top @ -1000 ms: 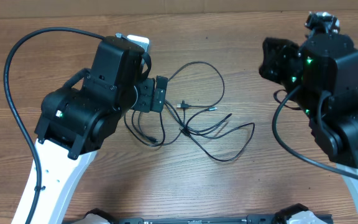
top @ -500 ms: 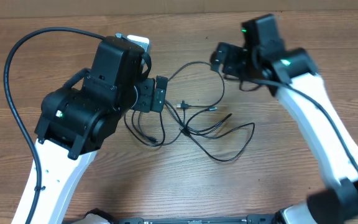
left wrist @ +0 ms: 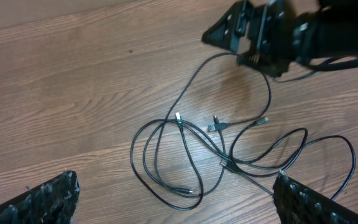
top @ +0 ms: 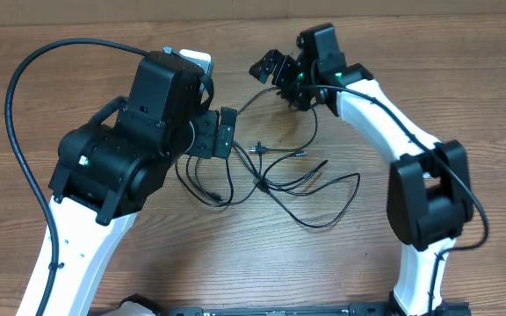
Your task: Untangle cables
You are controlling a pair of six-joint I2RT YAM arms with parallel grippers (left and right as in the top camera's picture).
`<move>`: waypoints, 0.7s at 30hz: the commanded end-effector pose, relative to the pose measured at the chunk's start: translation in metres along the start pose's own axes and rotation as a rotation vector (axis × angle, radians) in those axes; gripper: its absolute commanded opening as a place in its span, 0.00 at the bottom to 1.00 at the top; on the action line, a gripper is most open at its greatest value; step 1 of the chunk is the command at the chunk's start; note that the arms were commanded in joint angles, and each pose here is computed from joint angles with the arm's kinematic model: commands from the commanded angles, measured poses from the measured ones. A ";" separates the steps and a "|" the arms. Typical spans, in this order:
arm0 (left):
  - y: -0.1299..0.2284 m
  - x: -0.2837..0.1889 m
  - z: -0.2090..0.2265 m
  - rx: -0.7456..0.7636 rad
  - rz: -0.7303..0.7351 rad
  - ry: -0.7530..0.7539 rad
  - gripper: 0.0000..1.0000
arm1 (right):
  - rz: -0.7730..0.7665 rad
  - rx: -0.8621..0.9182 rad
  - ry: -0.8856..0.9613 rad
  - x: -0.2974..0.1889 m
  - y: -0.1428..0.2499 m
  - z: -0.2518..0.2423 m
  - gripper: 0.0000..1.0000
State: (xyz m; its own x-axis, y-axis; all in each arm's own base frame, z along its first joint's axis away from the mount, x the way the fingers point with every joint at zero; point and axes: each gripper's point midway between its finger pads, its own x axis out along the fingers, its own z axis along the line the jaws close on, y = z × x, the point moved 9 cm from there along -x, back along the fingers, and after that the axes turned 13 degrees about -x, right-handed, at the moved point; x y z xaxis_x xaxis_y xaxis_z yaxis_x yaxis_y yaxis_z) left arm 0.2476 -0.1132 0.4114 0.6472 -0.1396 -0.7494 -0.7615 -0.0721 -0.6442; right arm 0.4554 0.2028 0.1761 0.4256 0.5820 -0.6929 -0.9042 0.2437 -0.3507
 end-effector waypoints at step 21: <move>-0.002 0.000 0.002 -0.012 -0.009 -0.014 1.00 | 0.087 0.247 0.008 0.086 0.031 -0.029 1.00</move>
State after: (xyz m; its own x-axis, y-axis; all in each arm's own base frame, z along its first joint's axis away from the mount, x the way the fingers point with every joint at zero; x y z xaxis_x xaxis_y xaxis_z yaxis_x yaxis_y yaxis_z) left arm 0.2476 -0.1132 0.4114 0.6472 -0.1396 -0.7494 -0.7615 -0.0721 -0.6442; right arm 0.4597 0.2383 0.1037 0.3466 0.6140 -0.7091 -0.9282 0.3335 -0.1649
